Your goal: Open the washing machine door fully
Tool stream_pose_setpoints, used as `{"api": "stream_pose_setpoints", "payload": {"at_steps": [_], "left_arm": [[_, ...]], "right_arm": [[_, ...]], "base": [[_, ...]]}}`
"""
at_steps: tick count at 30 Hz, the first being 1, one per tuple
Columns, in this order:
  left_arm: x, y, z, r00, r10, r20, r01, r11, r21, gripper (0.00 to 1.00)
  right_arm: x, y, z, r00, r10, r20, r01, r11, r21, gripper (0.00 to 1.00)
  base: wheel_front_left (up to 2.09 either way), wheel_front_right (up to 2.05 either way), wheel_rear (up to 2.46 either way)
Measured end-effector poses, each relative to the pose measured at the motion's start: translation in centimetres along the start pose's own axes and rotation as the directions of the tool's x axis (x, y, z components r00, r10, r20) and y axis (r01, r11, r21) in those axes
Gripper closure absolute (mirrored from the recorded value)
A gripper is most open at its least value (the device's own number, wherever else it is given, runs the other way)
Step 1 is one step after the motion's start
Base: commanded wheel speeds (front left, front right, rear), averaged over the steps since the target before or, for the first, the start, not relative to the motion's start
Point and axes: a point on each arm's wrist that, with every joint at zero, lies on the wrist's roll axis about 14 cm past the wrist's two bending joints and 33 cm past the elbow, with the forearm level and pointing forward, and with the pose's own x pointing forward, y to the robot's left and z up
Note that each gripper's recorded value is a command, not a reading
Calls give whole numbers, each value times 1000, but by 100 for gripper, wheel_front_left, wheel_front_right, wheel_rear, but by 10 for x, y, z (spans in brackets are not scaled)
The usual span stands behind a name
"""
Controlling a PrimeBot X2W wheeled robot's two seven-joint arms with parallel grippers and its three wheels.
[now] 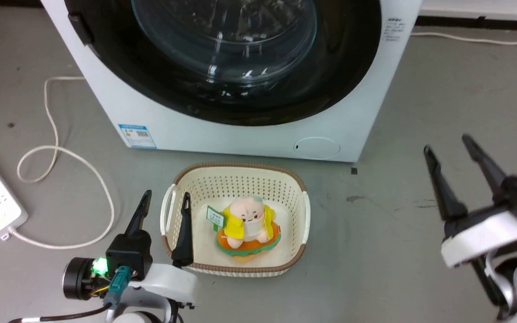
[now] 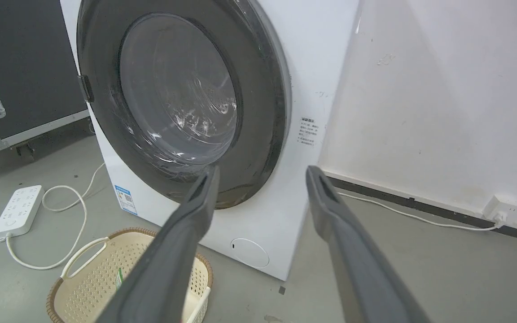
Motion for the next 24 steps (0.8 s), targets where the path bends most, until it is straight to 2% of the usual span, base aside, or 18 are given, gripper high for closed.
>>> {"api": "stream_pose_setpoints", "payload": {"at_steps": [1,2,6,14,19,24], "left_arm": [[1,0,0,1000,2,3,-2,1000,0,0],[2,1,0,1000,5,6,-5,1000,0,0],[5,2,-1,1000,12,7,-12,1000,-4,0],[12,6,-5,999,34,10,-34,999,-6,0],[17,5,-6,999,40,14,-40,999,-10,0],[23,8,-10,998,56,11,-56,998,-11,0]], "right_arm": [[5,0,2,1000,3,8,-3,1000,6,82],[9,0,4,1000,7,15,-7,1000,12,100],[29,0,11,999,13,37,-15,998,61,100],[67,-8,5,1000,1,1,-1,981,196,100],[92,-15,-1,1000,-8,-29,16,961,276,100],[121,-24,-13,995,-14,-94,50,919,392,100]], "base": [[0,0,0],[0,0,0],[0,0,0],[0,0,0],[0,0,0],[0,0,0]]}}
